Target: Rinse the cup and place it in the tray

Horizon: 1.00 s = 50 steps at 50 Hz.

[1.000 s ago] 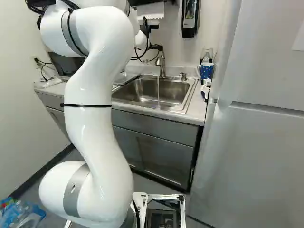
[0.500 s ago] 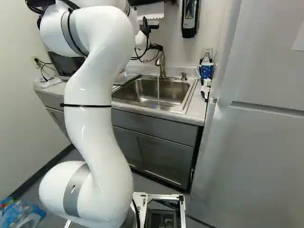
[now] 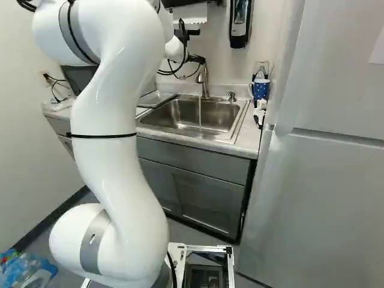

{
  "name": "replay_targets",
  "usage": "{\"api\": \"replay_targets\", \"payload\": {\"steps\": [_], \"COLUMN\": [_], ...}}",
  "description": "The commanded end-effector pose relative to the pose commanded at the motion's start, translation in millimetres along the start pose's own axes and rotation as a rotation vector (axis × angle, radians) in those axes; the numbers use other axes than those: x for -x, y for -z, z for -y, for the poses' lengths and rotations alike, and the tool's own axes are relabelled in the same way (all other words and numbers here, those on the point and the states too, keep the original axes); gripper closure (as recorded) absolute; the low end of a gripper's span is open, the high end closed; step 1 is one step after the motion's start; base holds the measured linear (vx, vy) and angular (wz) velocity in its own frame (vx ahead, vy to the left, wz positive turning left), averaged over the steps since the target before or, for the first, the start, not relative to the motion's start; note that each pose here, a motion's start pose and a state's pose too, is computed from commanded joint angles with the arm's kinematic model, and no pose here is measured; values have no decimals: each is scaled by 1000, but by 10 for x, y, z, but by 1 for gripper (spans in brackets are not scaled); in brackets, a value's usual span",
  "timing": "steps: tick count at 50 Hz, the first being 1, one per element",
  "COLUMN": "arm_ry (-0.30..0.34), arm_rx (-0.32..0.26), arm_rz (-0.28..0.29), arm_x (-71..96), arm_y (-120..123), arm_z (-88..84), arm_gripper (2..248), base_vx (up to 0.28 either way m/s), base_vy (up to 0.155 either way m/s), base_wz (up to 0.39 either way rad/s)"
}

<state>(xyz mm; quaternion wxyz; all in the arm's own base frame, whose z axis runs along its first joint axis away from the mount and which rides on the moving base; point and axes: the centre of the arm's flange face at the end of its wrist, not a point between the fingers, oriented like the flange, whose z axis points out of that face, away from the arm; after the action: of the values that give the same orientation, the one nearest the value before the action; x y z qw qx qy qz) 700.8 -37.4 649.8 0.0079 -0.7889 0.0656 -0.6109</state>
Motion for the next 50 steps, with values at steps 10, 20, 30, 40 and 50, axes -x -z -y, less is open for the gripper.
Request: {"api": "replay_targets", "payload": {"steps": [10,20,30,40,50], "arm_ry": [0,-1,-2,-5,-10], "arm_rx": [2,3,6,19,36], "arm_rz": [9,3,-10,-15,-26], "arm_x": [17,-39,-118,-148,-202], "arm_y": [191,415,624,796,974], "arm_z": [-13,-20,-43,-134,-244], "arm_gripper": [3,3,3,3,3], "base_vx": [0,0,0,0,0], "base_vy": [0,0,0,0,0], "base_wz": [0,0,0,0,0]}}
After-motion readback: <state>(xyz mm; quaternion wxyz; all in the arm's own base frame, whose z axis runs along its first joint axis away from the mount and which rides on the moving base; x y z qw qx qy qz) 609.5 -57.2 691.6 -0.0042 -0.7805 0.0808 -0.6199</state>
